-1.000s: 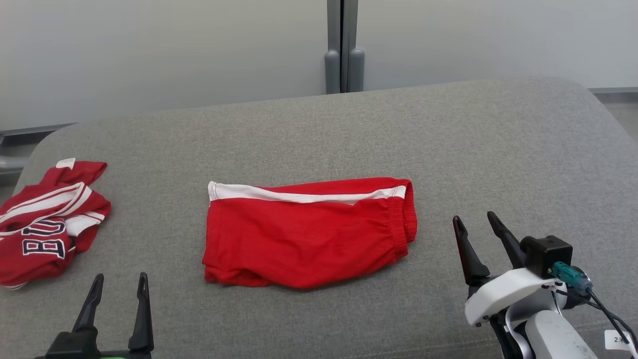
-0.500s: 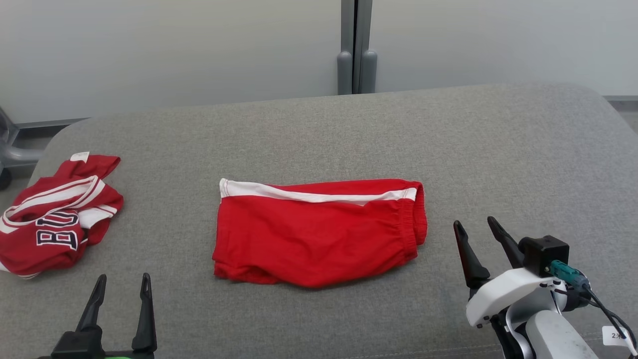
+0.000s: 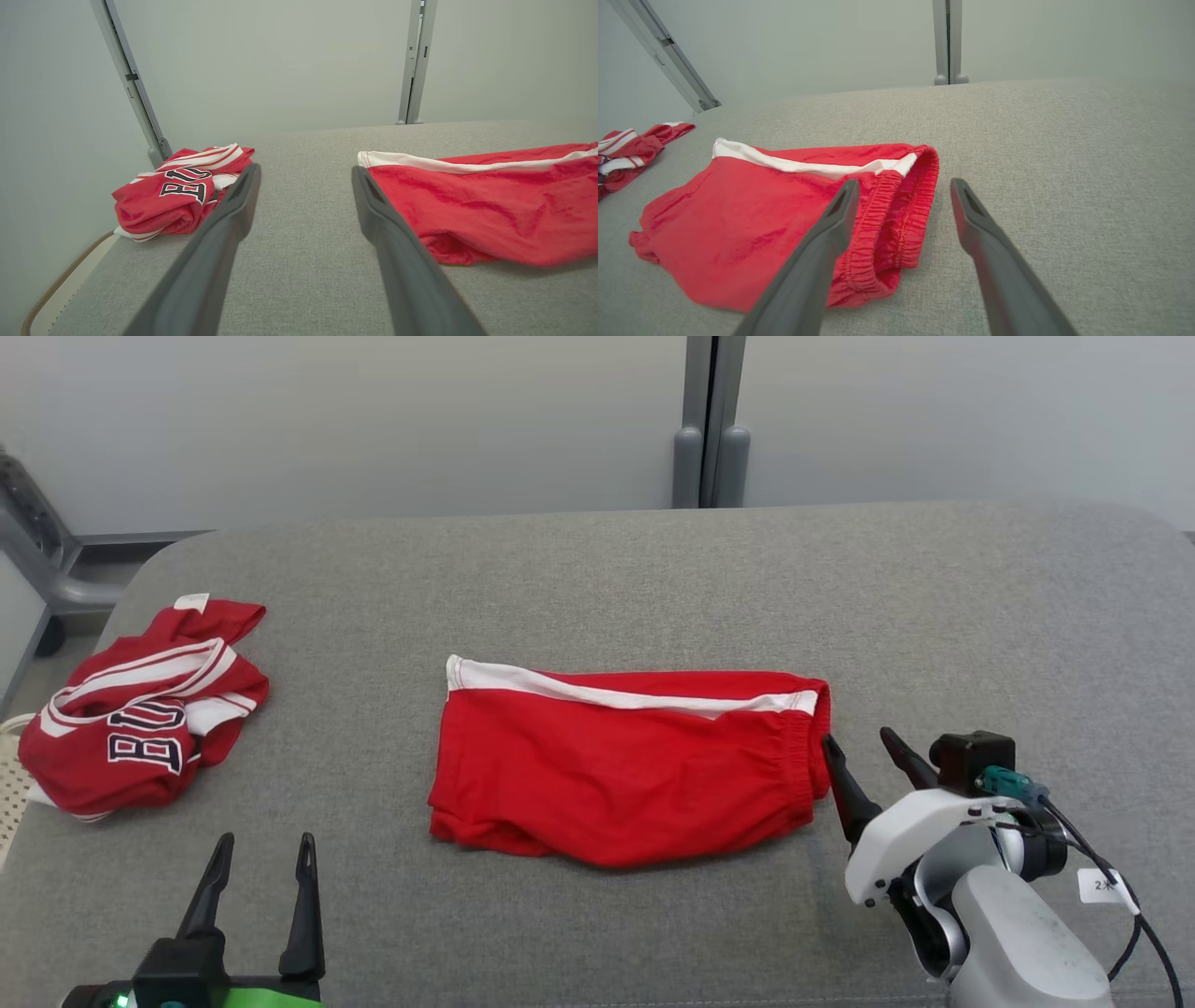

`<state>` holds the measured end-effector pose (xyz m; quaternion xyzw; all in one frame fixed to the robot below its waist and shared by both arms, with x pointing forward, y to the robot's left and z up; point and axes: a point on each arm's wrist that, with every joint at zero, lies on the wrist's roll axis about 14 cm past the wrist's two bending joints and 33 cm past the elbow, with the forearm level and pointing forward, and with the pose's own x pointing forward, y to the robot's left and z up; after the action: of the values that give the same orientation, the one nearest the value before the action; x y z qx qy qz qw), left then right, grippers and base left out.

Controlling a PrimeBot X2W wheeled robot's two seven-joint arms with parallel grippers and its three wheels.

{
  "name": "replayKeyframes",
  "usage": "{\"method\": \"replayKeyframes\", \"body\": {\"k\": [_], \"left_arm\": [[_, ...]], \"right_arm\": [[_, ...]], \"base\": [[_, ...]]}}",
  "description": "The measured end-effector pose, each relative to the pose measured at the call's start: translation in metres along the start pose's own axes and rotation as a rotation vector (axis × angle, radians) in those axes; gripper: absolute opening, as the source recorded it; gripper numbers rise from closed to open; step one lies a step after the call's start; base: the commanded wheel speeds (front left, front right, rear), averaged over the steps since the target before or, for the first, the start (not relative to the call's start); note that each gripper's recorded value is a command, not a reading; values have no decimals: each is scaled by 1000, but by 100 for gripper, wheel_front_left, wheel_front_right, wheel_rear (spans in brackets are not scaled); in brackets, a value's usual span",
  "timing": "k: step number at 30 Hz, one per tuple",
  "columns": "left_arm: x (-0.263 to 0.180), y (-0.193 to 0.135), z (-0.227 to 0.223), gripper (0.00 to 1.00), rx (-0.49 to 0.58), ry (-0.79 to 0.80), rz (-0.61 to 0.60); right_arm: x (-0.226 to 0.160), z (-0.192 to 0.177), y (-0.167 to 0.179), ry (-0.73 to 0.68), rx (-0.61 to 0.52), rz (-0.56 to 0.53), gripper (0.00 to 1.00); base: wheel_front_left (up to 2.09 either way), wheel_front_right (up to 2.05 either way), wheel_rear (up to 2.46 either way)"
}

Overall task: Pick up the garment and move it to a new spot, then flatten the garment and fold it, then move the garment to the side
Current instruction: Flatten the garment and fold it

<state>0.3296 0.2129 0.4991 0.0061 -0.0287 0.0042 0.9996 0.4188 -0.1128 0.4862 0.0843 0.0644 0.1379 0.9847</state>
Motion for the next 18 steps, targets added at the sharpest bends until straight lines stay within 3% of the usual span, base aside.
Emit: {"method": "replayKeyframes", "body": {"k": [18], "left_arm": [[12,-4,-9,100,-17,31,7]], "right_arm": [[56,-59,-4,266,3,-21,100]], "base": [[0,0,0]]}}
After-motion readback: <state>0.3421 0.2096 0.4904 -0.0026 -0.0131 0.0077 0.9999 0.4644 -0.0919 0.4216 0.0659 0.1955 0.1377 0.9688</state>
